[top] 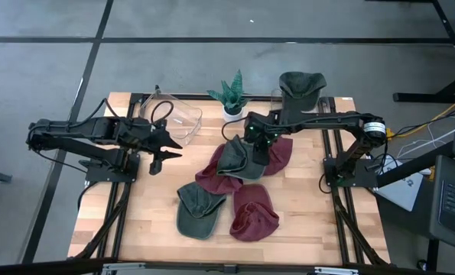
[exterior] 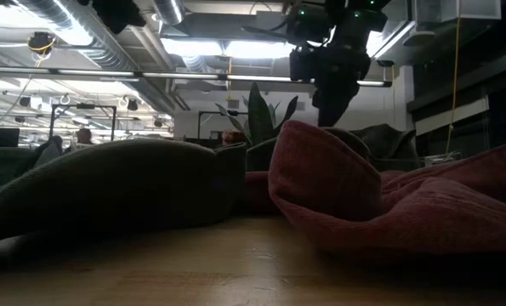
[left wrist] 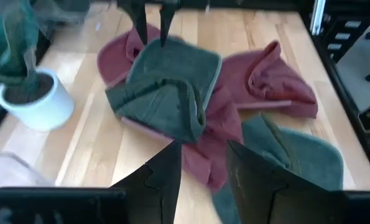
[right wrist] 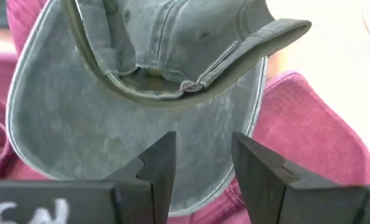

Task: Pick & Place hat

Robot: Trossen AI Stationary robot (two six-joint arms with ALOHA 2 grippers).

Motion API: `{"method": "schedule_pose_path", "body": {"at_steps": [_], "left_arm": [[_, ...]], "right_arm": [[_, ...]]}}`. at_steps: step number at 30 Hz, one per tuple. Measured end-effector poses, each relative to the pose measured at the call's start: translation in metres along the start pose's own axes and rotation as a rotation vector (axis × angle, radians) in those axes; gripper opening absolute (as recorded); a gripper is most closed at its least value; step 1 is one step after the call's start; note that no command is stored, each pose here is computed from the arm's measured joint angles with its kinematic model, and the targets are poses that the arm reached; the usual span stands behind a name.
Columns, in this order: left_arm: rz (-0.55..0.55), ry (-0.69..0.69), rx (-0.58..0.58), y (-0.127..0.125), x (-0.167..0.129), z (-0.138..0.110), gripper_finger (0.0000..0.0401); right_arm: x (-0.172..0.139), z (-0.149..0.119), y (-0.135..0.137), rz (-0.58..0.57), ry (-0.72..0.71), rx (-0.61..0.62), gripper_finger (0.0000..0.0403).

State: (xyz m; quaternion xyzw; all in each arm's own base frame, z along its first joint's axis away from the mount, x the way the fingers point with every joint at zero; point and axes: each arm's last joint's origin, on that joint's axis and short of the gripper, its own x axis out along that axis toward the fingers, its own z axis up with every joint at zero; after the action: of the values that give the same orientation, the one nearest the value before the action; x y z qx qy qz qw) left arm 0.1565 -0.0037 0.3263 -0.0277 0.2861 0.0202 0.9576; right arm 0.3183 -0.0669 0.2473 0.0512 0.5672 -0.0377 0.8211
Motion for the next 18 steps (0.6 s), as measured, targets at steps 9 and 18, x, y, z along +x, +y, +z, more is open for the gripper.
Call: {"method": "schedule_pose_path", "body": {"at_steps": [9, 18], "left_arm": [[-0.012, -0.118, -0.1, -0.002, 0.02, 0.014, 0.0116], [0.0, -0.125, -0.172, 0.0, 0.057, 0.023, 0.0116]], "right_arm": [[-0.021, 0.004, 0.001, 0.005, 0.058, -0.051, 0.0154], [-0.052, -0.01, 0.002, -0.08, 0.098, -0.124, 0.0154]]}}
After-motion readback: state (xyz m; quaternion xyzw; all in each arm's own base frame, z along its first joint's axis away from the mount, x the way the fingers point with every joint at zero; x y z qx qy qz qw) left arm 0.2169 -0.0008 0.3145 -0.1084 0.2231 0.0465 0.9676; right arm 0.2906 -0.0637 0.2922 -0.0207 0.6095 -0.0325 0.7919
